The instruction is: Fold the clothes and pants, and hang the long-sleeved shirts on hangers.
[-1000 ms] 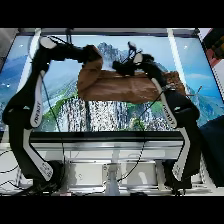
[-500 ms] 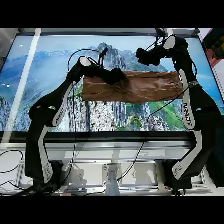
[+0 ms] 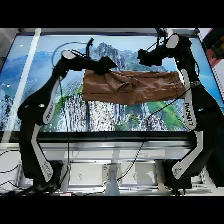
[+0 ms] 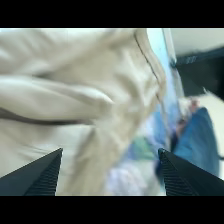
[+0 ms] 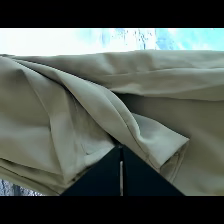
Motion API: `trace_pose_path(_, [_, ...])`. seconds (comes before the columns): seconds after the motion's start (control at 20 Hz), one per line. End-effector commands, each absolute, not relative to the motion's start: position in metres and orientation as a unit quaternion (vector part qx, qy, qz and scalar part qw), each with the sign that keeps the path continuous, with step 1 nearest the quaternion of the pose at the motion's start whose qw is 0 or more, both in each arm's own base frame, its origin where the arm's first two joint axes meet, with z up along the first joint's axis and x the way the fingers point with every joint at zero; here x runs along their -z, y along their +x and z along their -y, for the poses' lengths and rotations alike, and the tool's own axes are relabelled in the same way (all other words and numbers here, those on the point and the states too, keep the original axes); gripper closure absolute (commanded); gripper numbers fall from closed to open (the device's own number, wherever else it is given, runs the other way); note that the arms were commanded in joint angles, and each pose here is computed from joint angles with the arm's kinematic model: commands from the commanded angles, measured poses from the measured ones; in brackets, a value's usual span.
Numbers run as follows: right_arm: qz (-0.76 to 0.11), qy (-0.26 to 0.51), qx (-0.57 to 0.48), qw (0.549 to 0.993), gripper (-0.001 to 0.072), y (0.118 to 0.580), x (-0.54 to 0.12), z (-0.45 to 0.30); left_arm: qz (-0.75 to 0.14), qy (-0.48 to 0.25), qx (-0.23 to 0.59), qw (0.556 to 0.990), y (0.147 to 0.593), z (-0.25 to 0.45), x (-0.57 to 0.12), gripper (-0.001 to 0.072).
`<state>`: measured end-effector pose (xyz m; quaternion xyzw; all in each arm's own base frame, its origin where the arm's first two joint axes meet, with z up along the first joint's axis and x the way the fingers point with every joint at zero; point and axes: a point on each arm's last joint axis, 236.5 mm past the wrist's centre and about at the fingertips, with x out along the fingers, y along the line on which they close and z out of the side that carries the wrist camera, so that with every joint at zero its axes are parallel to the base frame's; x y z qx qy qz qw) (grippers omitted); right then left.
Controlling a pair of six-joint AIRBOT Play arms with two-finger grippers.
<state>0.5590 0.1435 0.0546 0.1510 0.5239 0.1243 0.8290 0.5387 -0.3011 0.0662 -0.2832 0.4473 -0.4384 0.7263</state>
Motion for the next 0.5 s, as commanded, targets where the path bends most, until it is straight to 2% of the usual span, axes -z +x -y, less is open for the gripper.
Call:
trace_pose_path(0.0, [-0.534, 0.137, -0.131, 0.824, 0.0671, 0.553, -0.052, -0.143, -0.431, -0.189, 0.380, 0.796, 0.559, 0.210, -0.077, 0.0006])
trace_pose_path(0.05, [-0.534, 0.137, -0.131, 0.824, 0.0670, 0.553, -0.052, -0.143, -0.443, -0.151, 0.348, 0.812, 0.561, 0.175, -0.072, 0.0006])
trace_pose_path(0.15, [-0.534, 0.135, -0.132, 0.824, 0.0671, 0.553, -0.052, -0.143, -0.490, -0.110, 0.302, 0.810, 0.549, 0.114, -0.053, 0.0025])
trace_pose_path(0.2, [-0.532, 0.129, -0.137, 0.825, 0.0670, 0.553, -0.052, -0.143, -0.504, -0.123, 0.287, 0.805, 0.547, 0.093, -0.044, 0.0063])
trace_pose_path(0.35, [-0.532, 0.126, -0.138, 0.826, 0.0671, 0.553, -0.052, -0.143, -0.545, -0.165, 0.261, 0.780, 0.533, 0.056, -0.005, 0.0061])
trace_pose_path(0.45, [-0.529, 0.118, -0.144, 0.828, 0.0671, 0.554, -0.052, -0.143, -0.573, -0.182, 0.255, 0.757, 0.520, 0.056, 0.025, 0.0052])
